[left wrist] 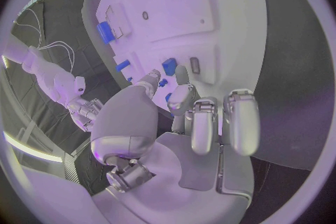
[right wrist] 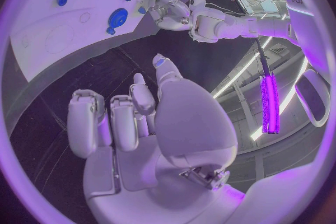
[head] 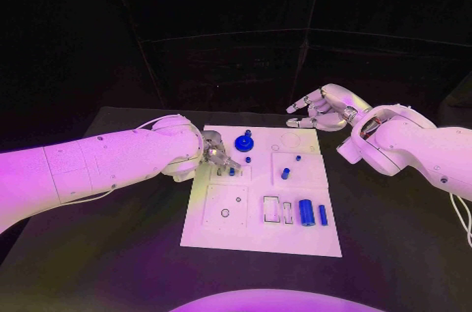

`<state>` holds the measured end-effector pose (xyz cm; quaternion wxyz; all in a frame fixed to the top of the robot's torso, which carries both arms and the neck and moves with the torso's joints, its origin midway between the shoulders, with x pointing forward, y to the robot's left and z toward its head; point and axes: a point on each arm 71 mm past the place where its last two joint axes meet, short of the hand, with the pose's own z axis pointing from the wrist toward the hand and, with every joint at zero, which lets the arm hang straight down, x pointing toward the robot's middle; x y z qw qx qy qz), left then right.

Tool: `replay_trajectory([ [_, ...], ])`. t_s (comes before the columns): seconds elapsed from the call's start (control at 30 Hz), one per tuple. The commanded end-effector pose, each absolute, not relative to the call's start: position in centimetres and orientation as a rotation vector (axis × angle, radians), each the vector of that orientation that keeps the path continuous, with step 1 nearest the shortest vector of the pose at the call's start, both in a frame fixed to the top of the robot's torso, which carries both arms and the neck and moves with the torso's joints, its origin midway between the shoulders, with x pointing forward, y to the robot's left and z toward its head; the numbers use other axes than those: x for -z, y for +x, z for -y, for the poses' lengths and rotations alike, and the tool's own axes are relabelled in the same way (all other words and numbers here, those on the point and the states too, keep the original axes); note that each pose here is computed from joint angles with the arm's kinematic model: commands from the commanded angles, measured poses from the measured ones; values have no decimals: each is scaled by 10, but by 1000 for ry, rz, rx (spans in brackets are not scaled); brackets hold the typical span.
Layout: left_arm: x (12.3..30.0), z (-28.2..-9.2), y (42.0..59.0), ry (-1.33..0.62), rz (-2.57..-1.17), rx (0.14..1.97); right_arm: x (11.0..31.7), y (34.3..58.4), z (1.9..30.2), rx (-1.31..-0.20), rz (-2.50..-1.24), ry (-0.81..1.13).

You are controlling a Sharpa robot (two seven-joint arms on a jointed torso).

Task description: Assemble the parts on the task board

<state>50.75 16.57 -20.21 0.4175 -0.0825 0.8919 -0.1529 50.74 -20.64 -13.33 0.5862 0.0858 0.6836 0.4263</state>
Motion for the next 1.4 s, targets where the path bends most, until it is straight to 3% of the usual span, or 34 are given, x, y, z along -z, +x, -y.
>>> replay_trajectory([
  [0.03,188,-167,510,-211,-2244,418,132,508,207,-996,-1592,194],
  [0.23,161,-181,530,-188,-2278,385,132,509,207,-993,-1592,196],
  [0.47,152,-194,554,-195,-2280,318,133,509,206,-994,-1594,195],
  [0.9,162,-201,580,-190,-2291,212,133,510,202,-1000,-1596,191],
  [1.4,183,-194,584,-183,-2319,200,133,510,200,-1004,-1595,187],
])
